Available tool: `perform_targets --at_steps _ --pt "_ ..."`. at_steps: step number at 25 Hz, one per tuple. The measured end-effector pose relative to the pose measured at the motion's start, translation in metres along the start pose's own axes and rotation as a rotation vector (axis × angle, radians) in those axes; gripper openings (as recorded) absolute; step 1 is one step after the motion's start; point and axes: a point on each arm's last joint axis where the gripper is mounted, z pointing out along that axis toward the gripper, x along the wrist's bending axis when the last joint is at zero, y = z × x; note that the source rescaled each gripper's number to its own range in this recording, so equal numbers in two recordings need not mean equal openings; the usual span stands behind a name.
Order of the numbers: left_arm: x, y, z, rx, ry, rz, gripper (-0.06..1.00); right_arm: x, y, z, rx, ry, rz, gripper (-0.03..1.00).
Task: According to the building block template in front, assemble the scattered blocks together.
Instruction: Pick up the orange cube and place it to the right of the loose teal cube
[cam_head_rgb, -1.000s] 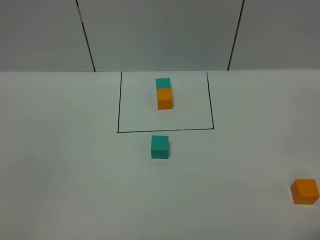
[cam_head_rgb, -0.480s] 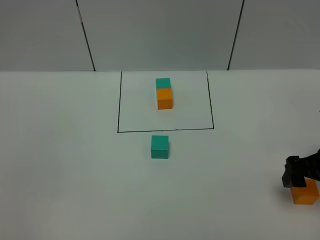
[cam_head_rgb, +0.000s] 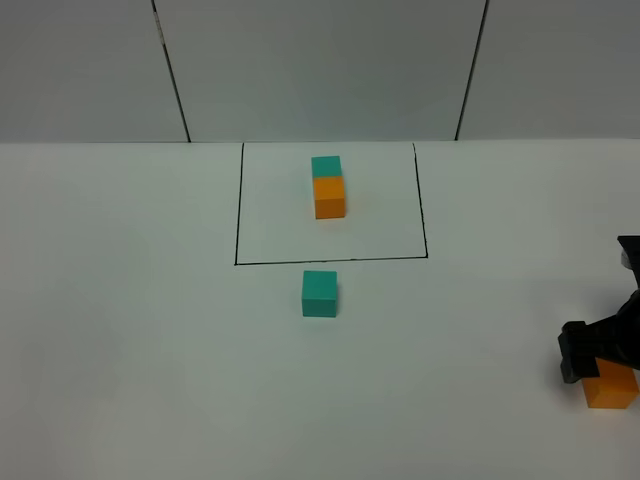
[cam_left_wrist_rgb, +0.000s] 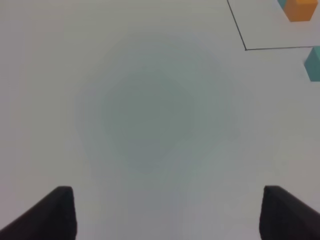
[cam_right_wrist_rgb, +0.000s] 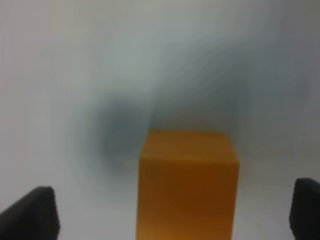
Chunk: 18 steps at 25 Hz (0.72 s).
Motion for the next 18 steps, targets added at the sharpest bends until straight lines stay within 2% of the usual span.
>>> perform_targets --at_steps 8,11,13,15,16,17,18 --pt "0.000 0.000 0.000 0.000 0.000 0.001 0.68 -0.003 -0.001 0.021 0.049 -0.027 0.008 0.86" --pt "0.000 0.000 0.000 0.000 0.000 0.001 0.68 -0.003 -0.001 0.023 0.057 -0.030 0.013 0.76" --pt "0.000 0.000 0.000 0.000 0.000 0.001 0.68 -0.004 -0.001 0.023 0.061 -0.031 0.018 0.62" --pt "0.000 0.000 0.000 0.000 0.000 0.001 0.68 -0.004 -0.002 0.023 0.069 -0.032 0.023 0.42" --pt "0.000 0.000 0.000 0.000 0.000 0.001 0.68 -0.004 -0.003 0.023 0.074 -0.032 0.023 0.31" --pt "0.000 0.000 0.000 0.000 0.000 0.001 0.68 -0.004 -0.003 0.023 0.078 -0.032 0.023 0.12" --pt "0.000 0.000 0.000 0.000 0.000 0.001 0.68 -0.004 -0.003 0.023 0.081 -0.032 0.023 0.00"
